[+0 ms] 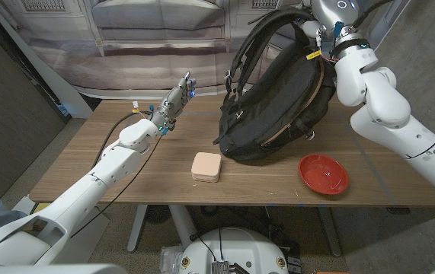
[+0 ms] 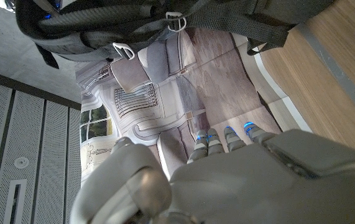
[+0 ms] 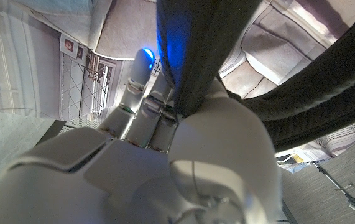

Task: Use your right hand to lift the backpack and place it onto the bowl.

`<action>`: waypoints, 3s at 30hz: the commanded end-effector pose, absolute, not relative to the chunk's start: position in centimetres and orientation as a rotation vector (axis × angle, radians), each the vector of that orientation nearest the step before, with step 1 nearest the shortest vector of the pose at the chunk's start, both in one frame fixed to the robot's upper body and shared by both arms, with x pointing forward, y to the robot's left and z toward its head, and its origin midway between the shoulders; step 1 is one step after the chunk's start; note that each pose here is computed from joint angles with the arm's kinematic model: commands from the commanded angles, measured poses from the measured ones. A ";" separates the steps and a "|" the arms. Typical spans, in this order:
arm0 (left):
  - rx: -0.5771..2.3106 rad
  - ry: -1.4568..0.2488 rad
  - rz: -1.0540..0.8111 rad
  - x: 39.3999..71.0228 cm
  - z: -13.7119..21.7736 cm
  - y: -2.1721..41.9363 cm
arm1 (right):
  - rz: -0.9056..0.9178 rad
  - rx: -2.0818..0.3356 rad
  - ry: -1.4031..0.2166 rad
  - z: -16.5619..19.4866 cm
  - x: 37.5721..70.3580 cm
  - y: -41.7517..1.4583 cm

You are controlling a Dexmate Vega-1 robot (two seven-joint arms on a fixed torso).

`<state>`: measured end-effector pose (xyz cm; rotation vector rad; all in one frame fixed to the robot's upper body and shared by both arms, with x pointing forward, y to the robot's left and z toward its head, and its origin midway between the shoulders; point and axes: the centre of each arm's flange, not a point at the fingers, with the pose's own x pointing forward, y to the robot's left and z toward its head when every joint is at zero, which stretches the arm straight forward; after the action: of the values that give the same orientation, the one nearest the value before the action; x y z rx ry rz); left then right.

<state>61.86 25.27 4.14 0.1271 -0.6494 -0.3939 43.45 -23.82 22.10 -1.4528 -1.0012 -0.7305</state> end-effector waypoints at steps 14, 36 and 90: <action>0.125 -0.650 -0.400 61.8 4.0 25.4 | -0.759 -1.469 -0.990 23.5 40.6 -22.1; 0.130 -0.656 -0.423 62.2 4.4 24.8 | -0.807 -1.482 -0.990 24.2 37.7 -21.2; 0.147 -0.663 -0.442 62.0 5.5 23.3 | -0.749 -1.447 -1.080 22.0 30.5 -21.6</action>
<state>61.85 23.69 5.41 0.1437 -0.6669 -0.4336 31.83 -21.84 22.39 -1.4360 -1.0796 -0.7482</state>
